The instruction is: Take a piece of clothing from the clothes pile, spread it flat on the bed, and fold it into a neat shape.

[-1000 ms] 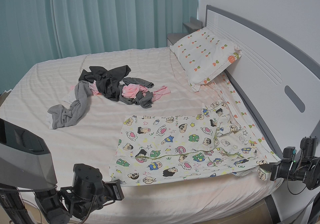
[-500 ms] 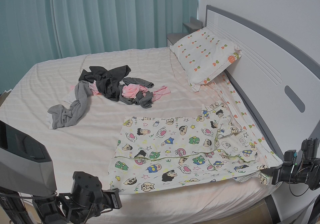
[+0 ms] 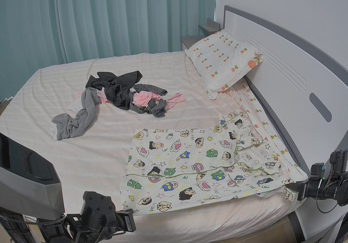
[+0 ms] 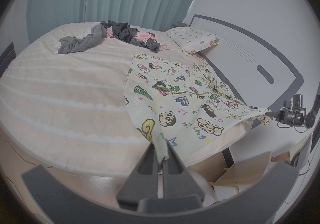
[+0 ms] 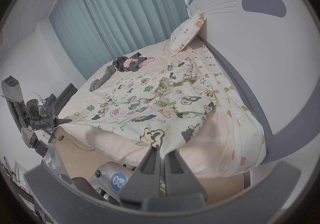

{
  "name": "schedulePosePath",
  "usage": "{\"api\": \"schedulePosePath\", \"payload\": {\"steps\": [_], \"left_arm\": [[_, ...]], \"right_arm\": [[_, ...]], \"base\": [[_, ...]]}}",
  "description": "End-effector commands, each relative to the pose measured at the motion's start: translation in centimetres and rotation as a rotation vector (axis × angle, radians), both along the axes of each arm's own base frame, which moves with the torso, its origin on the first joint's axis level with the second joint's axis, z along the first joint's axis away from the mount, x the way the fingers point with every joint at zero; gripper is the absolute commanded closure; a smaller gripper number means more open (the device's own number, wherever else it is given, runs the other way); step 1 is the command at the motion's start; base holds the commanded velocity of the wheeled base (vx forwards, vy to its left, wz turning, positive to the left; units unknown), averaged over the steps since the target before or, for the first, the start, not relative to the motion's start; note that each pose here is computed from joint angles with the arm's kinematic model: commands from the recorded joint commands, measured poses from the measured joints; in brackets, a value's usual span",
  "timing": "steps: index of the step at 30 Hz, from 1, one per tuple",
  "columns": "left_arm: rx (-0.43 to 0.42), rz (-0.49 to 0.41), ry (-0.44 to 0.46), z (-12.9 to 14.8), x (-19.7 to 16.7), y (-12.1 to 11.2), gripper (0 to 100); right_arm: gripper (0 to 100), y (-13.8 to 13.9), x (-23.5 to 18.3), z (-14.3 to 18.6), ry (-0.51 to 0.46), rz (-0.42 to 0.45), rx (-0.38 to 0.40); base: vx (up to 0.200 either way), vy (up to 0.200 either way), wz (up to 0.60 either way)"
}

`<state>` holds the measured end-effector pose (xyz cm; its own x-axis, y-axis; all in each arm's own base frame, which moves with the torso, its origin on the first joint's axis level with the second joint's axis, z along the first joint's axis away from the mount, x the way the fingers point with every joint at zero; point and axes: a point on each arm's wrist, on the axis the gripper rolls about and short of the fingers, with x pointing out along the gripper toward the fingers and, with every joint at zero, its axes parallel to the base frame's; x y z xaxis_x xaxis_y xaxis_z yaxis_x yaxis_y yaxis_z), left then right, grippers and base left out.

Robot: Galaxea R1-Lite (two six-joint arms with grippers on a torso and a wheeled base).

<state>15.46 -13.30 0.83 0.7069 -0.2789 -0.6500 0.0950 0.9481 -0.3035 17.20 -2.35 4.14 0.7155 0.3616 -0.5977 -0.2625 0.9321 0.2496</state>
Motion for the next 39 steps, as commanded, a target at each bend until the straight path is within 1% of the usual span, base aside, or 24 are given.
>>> {"api": "schedulePosePath", "payload": {"steps": [1, 4, 7, 14, 17, 23, 29, 33, 39], "left_arm": [[-0.007, 0.04, -0.017, -0.3, 1.5, -0.2, 100], [-0.012, 0.062, -0.03, -0.4, 2.5, -0.2, 100], [0.006, 0.073, -0.038, -0.9, 3.6, -0.3, 100], [-0.006, 0.103, -0.073, -1.5, 6.2, -1.0, 100], [-0.003, 0.112, -0.07, -1.7, 6.9, -1.2, 100], [-0.002, 0.123, -0.067, -1.6, 9.2, -2.3, 100], [0.01, 0.151, -0.052, -1.4, 11.5, -2.8, 100], [0.02, 0.17, -0.038, -1.7, 12.8, -2.9, 100], [0.053, 0.174, 0.019, -2.8, 14.1, -3.4, 100]], "right_arm": [[100, -0.4, 2.1, 0.6, -0.051, -0.002, -0.003], [100, -0.4, 2.7, 0.6, -0.045, 0.003, -0.003], [100, -0.5, 3.6, 0.6, -0.047, 0.005, -0.003], [100, -0.9, 5.8, 0.2, -0.056, 0.005, -0.006], [100, -0.8, 6.5, 0.0, -0.059, 0.014, -0.005], [100, -0.7, 8.1, -0.6, -0.044, 0.024, -0.006], [100, -0.8, 9.7, -0.6, -0.044, 0.029, -0.009], [100, -0.9, 10.9, -0.5, -0.027, 0.032, -0.004], [100, -0.8, 12.2, -1.0, -0.004, 0.041, -0.002]], "base": [[0.0, 0.0, 0.0], [0.0, 0.0, 0.0], [0.0, 0.0, 0.0], [0.0, 0.0, 0.0], [0.0, 0.0, 0.0], [0.0, 0.0, 0.0], [0.0, 0.0, 0.0], [0.0, 0.0, 0.0], [0.0, 0.0, 0.0]]}}
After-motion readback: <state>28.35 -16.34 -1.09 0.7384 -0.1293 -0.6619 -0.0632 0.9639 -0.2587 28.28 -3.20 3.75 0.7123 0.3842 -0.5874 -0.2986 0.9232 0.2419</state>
